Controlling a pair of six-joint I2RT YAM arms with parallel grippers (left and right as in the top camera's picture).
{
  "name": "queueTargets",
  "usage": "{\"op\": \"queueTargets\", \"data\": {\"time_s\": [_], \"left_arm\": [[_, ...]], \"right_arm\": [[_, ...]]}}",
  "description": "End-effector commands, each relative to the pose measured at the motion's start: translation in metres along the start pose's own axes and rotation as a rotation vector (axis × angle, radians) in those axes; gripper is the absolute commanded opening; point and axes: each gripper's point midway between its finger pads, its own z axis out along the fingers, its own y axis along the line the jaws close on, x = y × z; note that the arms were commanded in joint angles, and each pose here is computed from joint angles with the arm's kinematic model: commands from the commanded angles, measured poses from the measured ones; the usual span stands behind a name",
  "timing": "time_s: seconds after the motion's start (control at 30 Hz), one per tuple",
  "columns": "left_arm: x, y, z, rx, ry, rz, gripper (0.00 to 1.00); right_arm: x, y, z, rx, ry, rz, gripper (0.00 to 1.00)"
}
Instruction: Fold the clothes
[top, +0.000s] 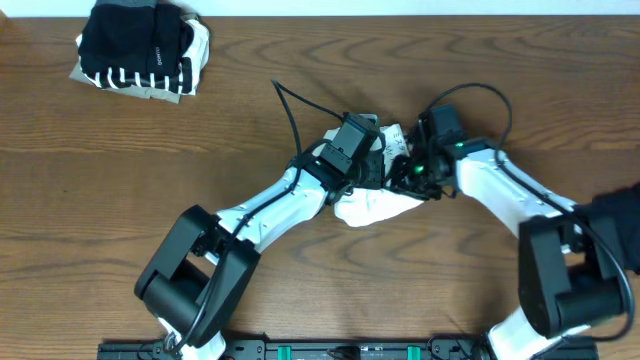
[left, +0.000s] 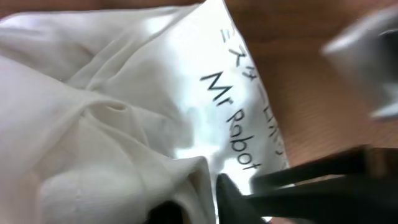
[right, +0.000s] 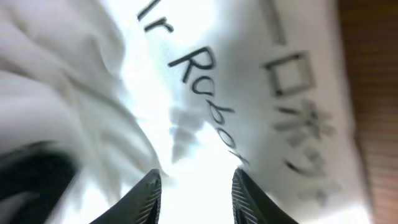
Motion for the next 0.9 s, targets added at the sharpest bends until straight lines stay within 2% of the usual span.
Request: {"op": "queueTargets", "data": {"time_s": [0.0,0.23,0.3,0.43,0.57,0.63,0.87], "left_arm": [[-0.003,-0.002,0.004,0.000,-0.004,-0.010,0.23],[-0.005,-0.002,0.004,0.004,-0.009,-0.009,0.24],[-0.005,-0.003,0.004,0.004,-0.009,-0.009,0.31],[-0.008,-0.005,0.004,0.012,-0.021,-0.024,0.33],[-0.008,-0.005,0.004,0.014,-0.023,-0.044,0.48],[-0.007,-0.005,0.004,0.013,-0.018,-0.043,0.60],[0.002,-0.018,0.006,0.028,-0.006,-0.017,0.65]], "right_arm": [[-0.027,0.004,-0.037,0.016,-0.121,-0.049,0.38],[-0.042,-0.018,-0.070,0.104,-0.211,-0.019,0.40],[-0.046,-0.029,-0.072,0.134,-0.223,0.004,0.38],[-0.050,-0.039,-0.065,0.152,-0.214,0.000,0.35],[-0.056,-0.045,-0.048,0.163,-0.203,-0.012,0.35],[-0.056,-0.049,-0.039,0.170,-0.184,-0.005,0.35],[-0.056,-0.056,-0.022,0.179,-0.157,0.002,0.34]]}}
